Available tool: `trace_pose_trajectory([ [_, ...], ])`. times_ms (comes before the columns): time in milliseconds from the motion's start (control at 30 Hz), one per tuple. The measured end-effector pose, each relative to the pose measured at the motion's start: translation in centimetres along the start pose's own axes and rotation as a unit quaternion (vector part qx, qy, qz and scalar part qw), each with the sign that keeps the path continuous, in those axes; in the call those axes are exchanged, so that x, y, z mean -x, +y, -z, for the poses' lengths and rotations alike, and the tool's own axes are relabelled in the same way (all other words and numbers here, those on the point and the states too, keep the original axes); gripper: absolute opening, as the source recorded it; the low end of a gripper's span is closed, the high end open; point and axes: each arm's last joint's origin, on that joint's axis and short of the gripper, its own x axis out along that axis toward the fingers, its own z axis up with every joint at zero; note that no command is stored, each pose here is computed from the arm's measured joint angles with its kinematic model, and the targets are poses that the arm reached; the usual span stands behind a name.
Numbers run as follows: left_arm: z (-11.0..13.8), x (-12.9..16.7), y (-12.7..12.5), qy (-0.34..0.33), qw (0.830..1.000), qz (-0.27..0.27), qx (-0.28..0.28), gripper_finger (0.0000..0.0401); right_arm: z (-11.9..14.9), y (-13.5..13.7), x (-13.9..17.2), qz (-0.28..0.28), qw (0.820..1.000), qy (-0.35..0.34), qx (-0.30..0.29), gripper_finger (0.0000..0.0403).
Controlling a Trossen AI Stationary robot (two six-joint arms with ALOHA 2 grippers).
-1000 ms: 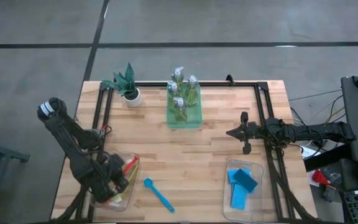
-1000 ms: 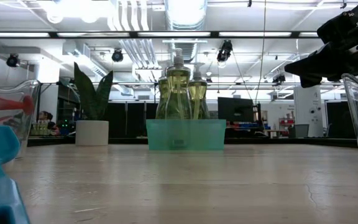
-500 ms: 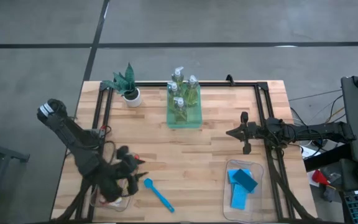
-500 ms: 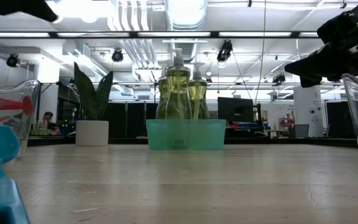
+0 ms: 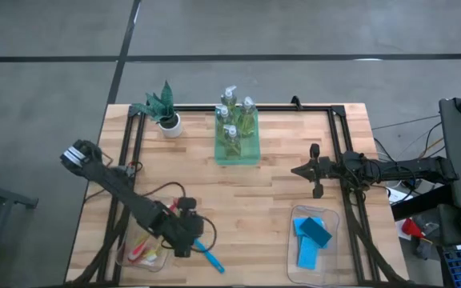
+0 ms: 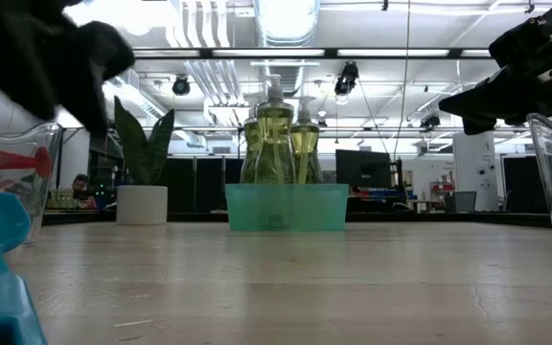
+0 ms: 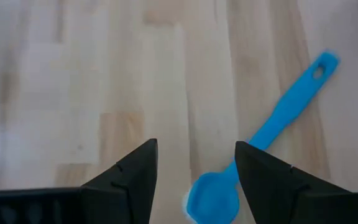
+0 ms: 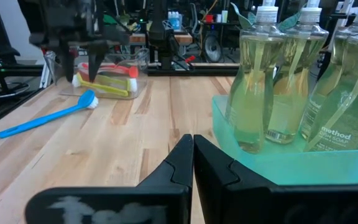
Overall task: Pick & Place Kitchen Sink Supplies
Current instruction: Put the blue toilet brush into the left transparent bin
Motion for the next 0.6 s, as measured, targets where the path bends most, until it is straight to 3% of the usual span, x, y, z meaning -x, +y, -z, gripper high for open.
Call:
trace_pose_trajectory([
  [600, 0.7, -7.3, -3.1, 0.132, 0.984, 0.052, -0.111, 0.0182, 0.0, 0.0, 0.0, 0.0, 1.0, 0.0, 0.0, 0.0008],
])
